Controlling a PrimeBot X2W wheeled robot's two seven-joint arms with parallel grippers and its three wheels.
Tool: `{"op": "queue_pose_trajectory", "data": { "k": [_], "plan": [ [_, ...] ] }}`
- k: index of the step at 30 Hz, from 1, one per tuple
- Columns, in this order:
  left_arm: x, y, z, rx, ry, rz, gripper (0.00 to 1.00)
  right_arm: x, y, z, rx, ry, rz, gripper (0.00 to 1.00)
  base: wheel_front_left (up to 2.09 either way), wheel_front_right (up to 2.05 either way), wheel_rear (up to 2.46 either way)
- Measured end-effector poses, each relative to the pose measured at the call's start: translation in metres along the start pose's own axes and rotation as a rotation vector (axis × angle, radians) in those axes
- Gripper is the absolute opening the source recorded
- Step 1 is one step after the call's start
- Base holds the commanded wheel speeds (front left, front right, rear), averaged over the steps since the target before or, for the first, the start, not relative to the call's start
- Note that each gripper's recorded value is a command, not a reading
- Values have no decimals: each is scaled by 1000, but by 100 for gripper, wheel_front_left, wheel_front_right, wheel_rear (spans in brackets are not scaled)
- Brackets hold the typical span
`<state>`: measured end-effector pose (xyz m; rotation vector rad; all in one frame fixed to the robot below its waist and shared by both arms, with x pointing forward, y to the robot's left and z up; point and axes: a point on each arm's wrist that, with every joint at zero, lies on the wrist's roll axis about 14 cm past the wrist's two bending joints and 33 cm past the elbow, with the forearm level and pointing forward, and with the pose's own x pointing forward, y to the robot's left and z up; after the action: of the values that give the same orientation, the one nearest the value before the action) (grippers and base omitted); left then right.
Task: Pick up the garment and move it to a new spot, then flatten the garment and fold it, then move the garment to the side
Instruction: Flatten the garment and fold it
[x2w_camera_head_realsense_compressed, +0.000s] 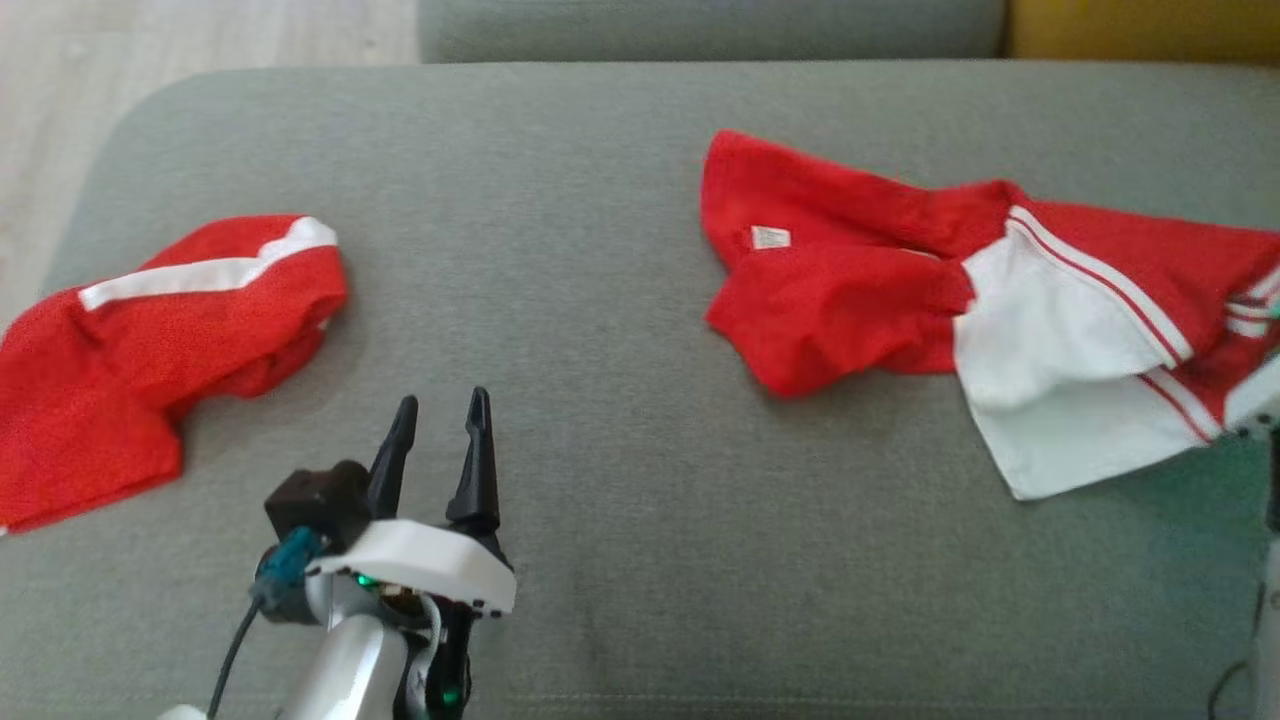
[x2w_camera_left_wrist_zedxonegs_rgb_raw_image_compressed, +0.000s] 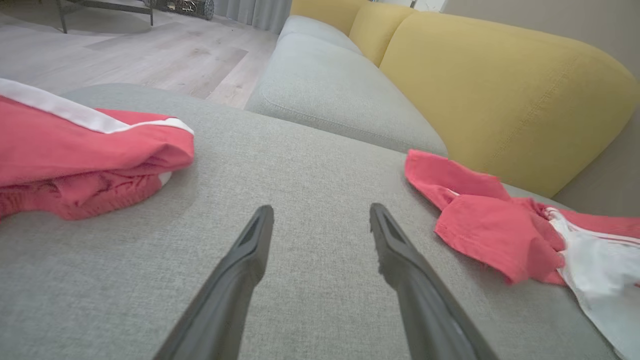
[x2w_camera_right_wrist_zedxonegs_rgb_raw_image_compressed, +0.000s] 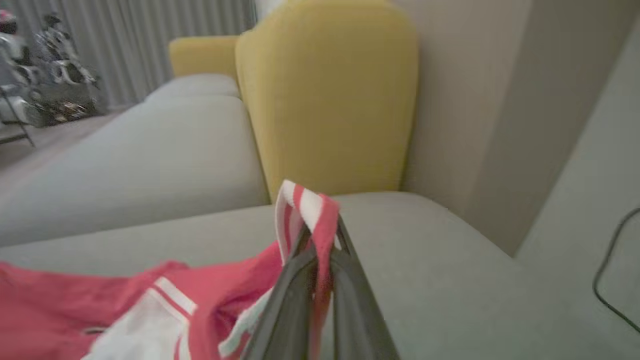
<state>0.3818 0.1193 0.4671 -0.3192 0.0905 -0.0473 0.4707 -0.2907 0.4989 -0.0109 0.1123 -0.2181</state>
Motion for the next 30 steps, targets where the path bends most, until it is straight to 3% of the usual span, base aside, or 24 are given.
{"op": "queue_pose_trajectory", "data": {
  "k": [1,2,3,9,19,30],
  "plan": [
    [3,-3,-1,2,2,-9,100,-2,-11,-8,-7,30,-32,0,0,0,0],
    [6,-6,-1,6,4,-20,100,-5,-21,-14,-27,56,-59,85,0,0,0],
    [8,-9,-3,4,10,-34,100,-7,-29,-20,-49,77,-80,100,0,0,0],
    [15,-18,-9,6,27,-61,100,-10,-18,-23,-88,77,-65,100,0,0,0],
    [14,-31,11,1,-31,-97,100,-23,49,49,-64,-234,122,100,0,0,0],
    [10,-30,29,-14,-86,-94,100,-95,103,8,13,-209,320,100,0,0,0]
  ]
}}
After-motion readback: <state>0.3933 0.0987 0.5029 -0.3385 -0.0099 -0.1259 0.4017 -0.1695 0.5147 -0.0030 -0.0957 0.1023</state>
